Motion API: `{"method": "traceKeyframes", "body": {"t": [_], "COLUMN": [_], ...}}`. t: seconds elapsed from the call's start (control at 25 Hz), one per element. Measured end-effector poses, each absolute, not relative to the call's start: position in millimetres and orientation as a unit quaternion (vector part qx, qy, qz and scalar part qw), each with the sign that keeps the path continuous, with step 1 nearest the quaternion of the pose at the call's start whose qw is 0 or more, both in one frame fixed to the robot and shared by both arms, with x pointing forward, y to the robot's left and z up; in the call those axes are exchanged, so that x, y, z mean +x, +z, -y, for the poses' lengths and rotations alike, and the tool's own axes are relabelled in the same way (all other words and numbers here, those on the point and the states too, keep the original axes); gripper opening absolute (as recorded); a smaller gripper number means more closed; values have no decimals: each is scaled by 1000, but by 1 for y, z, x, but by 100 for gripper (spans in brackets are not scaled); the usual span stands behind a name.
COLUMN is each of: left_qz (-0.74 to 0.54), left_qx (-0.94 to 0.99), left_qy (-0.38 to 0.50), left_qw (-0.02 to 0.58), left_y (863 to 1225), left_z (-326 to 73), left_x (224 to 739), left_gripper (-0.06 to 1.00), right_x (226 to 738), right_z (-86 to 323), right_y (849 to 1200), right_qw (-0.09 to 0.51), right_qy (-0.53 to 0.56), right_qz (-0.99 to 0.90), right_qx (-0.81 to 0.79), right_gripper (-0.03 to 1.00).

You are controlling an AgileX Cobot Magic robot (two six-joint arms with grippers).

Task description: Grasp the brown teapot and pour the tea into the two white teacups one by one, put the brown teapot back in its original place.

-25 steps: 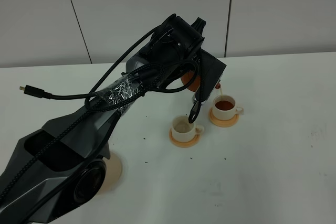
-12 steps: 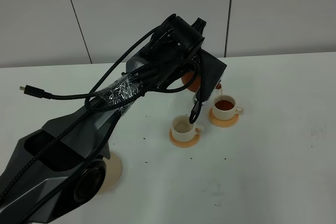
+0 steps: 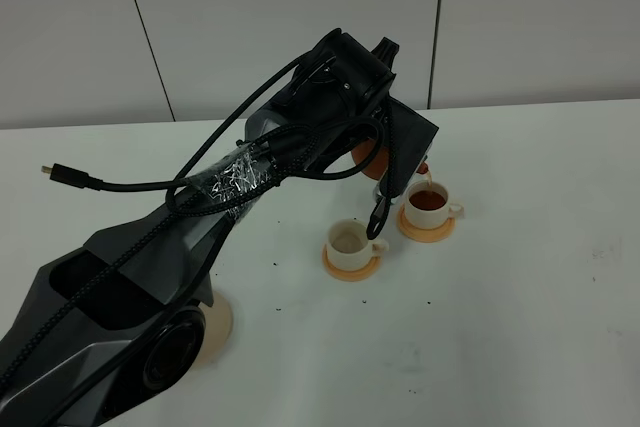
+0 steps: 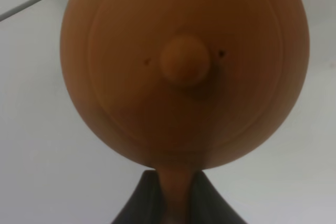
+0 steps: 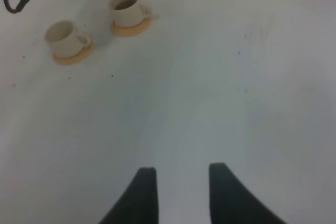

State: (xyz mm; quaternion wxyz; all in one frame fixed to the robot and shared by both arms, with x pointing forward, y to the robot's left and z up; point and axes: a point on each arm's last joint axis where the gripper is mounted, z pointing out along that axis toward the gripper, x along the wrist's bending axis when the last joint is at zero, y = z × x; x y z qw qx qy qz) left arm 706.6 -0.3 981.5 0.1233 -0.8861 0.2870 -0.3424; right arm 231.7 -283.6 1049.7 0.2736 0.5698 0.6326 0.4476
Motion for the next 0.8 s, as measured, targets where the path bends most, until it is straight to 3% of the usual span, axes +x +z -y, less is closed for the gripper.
{"method": "traceKeyframes", "body": {"t": [0.8], "left_qz": [-207], "left_qx": [-920], "left_qy": [-311], "left_qw": [115], "left_y": [979], "left_z": [-6], "left_x": [701], "left_gripper": [17], "right_x": [232], "right_z": [284], "right_y": [1050], "right_qw": [274], "right_qy": [448], "right_qz": [-633], "right_qx": [570], "right_gripper": [24]}}
